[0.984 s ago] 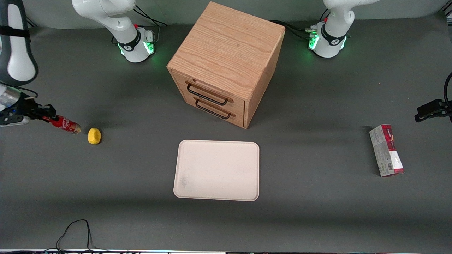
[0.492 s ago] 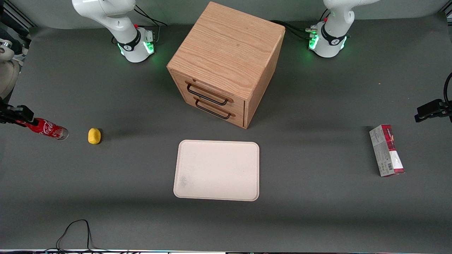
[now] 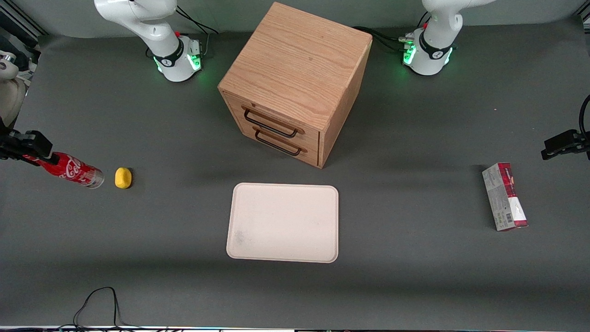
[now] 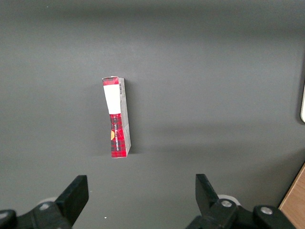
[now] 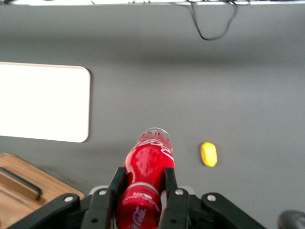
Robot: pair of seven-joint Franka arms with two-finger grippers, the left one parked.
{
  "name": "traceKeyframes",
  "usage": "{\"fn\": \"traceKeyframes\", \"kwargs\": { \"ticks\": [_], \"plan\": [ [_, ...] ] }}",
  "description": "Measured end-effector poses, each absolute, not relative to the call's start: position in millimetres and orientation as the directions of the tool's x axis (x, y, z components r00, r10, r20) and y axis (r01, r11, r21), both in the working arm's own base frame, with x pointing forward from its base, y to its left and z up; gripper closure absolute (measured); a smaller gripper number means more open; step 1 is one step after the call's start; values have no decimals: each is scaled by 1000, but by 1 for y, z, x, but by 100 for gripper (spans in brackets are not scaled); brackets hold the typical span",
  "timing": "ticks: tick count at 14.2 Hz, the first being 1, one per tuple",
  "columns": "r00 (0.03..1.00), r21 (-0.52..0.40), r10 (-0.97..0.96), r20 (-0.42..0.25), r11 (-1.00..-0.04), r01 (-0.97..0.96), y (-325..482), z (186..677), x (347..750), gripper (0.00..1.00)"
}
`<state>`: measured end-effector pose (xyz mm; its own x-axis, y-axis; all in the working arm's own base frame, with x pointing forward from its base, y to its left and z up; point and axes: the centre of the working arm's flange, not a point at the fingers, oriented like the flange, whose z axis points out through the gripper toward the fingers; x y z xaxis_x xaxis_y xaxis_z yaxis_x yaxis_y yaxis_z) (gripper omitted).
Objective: Place coke bottle on tray
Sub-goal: 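Lift the bottle and carry it with the right gripper to the cream tray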
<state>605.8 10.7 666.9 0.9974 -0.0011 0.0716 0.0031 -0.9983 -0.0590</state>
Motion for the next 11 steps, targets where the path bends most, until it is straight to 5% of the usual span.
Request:
{"fn": "traceKeyframes", "kwargs": {
  "ticks": [4, 11],
  "plan": [
    [998, -44, -24, 66, -999, -21, 107, 660, 611, 63],
    [992, -83, -73, 103, -994, -64, 255, 521, 675, 63]
  ]
}}
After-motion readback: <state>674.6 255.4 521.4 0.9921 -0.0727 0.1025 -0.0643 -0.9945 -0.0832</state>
